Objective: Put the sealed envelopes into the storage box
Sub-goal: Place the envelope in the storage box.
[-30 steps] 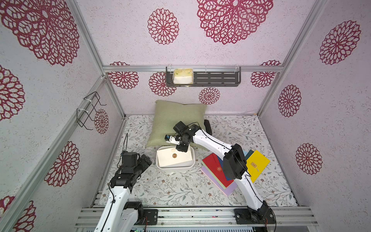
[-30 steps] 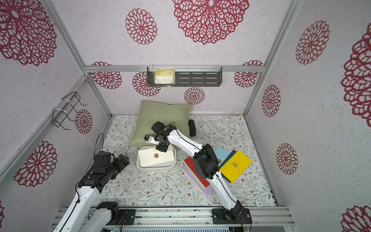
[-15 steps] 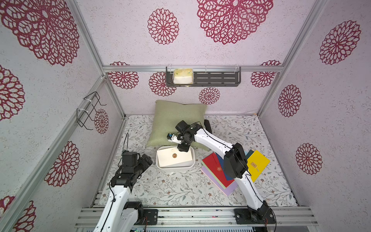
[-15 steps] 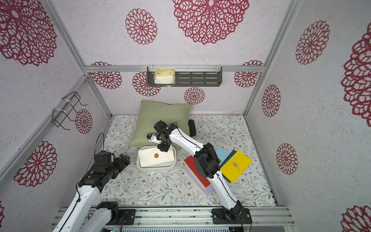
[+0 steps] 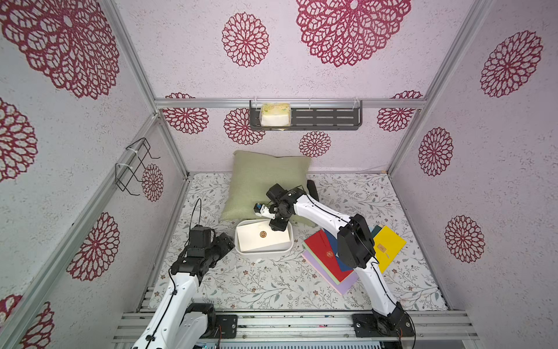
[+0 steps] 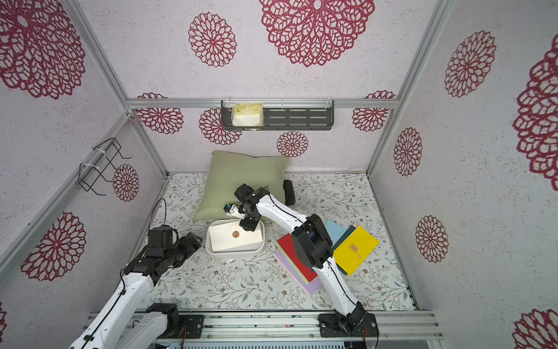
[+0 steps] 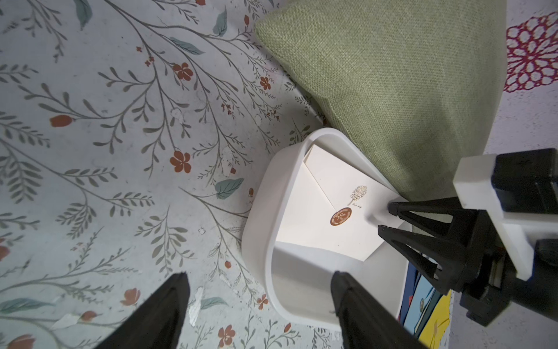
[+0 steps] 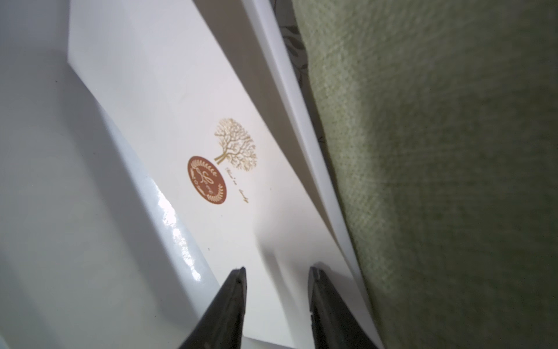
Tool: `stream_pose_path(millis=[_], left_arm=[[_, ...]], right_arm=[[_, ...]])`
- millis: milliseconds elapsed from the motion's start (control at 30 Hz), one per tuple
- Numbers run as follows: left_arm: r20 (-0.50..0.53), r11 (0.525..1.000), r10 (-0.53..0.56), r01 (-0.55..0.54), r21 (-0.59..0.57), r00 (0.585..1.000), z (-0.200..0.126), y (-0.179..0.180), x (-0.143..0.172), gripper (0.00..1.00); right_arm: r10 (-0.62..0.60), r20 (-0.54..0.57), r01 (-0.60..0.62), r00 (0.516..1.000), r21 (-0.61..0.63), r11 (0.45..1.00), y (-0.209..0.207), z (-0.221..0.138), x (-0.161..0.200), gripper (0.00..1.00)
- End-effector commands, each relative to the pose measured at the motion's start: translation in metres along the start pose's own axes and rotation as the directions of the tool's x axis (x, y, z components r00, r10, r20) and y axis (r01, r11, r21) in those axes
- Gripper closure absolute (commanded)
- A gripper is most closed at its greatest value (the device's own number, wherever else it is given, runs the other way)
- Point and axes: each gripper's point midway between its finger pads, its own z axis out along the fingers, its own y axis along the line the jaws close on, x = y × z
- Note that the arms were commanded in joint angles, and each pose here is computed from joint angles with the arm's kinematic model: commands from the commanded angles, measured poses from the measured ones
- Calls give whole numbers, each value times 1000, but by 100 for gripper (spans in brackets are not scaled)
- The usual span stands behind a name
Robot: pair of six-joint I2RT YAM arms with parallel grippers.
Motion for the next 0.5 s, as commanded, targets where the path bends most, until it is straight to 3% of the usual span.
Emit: stream_pose_path(millis=[0,200,300,367,467], left_arm=[[26,999,28,-29,39,999,-5,-12,-7,18],[17,997,45,-46,66,999,-8,-19,-4,20],[32,993,72,-74,96,997,-17,-29,-4,20],[38,987,99,-103,122,994,-24,-39,-2,20],[37,975,146,-150,161,989,-32,-57,4,20]], right_arm=[[6,90,-13,996,82,997,-17,-45,-14,59],[46,193,-74,980,139,988,-28,-72,-23,56],[154,328,-229,932,204,952,-45,-108,-21,54],[294,430,-421,854,237,876,-62,-127,6,50],[519,568,-723,639,211,658,-89,-156,77,45]])
